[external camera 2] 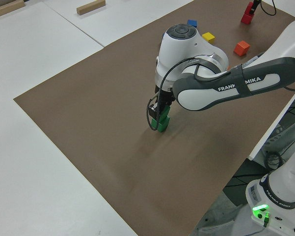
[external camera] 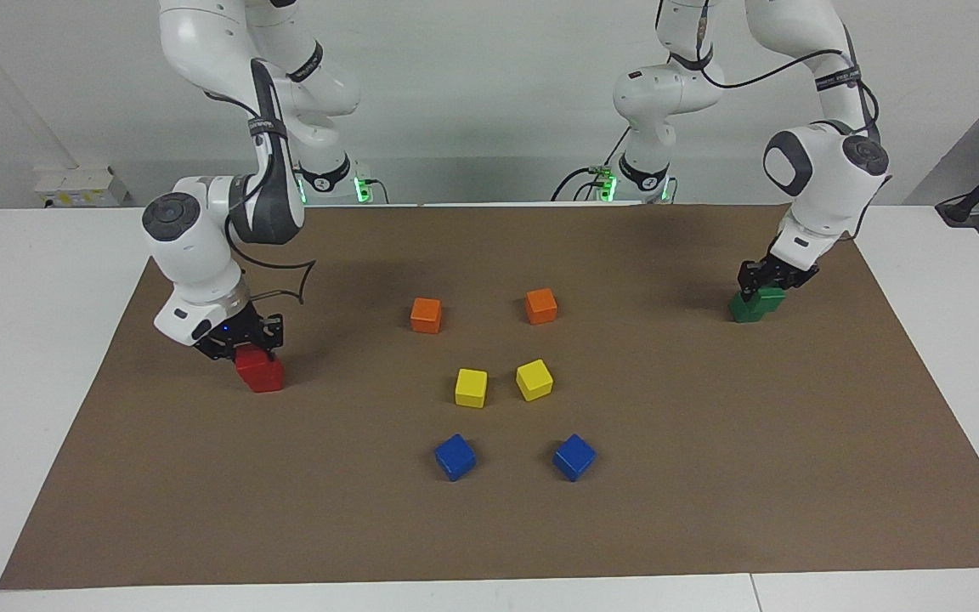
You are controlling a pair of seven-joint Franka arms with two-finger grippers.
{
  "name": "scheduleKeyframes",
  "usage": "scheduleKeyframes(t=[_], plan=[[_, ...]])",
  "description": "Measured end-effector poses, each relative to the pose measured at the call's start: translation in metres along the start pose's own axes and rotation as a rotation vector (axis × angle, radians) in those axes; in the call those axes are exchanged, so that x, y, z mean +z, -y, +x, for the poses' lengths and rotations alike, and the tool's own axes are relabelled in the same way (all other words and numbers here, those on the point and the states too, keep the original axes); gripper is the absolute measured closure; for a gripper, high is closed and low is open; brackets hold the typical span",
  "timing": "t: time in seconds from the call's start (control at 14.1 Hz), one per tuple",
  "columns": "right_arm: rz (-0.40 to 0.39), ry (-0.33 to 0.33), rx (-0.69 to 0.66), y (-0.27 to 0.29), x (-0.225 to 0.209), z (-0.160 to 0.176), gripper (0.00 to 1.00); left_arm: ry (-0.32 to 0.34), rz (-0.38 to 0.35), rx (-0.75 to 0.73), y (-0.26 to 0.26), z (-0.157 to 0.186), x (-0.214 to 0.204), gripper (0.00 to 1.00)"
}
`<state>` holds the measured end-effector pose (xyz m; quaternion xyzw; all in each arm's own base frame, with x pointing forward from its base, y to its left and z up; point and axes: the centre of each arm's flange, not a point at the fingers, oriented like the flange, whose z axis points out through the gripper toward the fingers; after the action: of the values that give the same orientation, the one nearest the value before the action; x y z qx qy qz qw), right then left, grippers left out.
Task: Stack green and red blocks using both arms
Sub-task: 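Set the green cube on the placed green while the right sets red on red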
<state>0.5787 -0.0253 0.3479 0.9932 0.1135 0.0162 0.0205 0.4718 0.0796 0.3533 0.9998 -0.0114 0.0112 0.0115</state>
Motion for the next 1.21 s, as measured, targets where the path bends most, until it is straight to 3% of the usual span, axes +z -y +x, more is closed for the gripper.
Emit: scheduleKeyframes(t=[1.0, 1.21], plan=[[0.001, 0.0, 0.061, 0.001, 0.002, -0.001, 0.46, -0.013, 0.004, 0.064, 0.012, -0.005, 0.001, 0.44], [0.001, 0.0, 0.061, 0.001, 0.002, -0.001, 0.46, -0.013, 0.004, 0.066, 0.011, -0.005, 0.001, 0.39]])
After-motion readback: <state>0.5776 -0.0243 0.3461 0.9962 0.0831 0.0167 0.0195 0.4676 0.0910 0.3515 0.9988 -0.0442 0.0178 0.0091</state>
